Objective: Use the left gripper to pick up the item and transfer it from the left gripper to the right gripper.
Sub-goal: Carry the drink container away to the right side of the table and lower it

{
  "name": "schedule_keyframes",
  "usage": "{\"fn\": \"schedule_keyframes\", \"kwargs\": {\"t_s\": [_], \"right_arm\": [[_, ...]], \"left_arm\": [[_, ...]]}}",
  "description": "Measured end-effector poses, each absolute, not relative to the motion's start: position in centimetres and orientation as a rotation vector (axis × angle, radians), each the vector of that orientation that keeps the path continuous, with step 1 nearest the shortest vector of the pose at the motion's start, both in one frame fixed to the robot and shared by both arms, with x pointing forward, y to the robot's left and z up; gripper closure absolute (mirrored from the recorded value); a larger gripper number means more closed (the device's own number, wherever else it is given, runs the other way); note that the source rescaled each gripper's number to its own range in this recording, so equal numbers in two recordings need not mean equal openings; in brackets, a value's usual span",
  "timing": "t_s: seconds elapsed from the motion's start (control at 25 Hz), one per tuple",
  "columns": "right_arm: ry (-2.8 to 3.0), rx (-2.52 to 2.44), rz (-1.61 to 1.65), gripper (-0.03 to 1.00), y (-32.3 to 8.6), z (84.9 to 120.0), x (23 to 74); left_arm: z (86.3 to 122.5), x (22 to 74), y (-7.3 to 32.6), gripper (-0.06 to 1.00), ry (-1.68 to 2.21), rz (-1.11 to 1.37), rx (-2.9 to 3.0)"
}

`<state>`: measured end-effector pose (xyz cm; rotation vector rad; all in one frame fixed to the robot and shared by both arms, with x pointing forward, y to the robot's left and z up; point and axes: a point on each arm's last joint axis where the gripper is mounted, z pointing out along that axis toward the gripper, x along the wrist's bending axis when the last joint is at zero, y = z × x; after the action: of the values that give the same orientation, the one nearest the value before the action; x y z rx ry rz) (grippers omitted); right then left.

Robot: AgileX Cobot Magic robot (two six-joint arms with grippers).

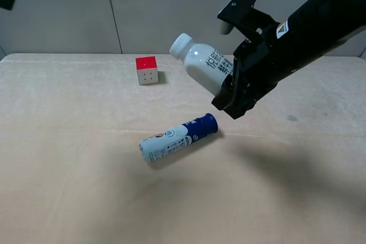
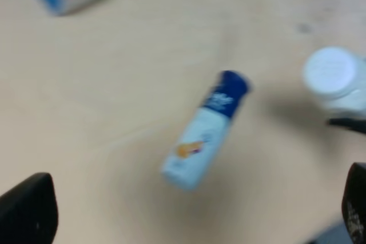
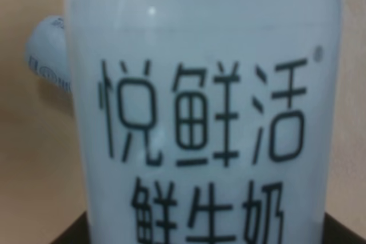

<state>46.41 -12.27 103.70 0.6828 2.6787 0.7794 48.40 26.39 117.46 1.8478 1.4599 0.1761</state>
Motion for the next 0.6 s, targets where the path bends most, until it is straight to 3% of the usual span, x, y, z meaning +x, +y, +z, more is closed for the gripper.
{"fn": "schedule_keyframes", "kwargs": {"t_s": [0.28, 0.6], "right_arm": [[2.678, 0.694, 0.781, 0.95, -12.3, 103.7, 46.4], [2.677, 0.7, 0.783, 0.95, -12.3, 103.7, 46.4]], "left_arm": [[120.3, 39.4, 26.9, -0.06, 1.368, 0.468, 1.786], [115.7, 31.1, 27.6, -0.06, 1.389, 0.63, 1.742]]}}
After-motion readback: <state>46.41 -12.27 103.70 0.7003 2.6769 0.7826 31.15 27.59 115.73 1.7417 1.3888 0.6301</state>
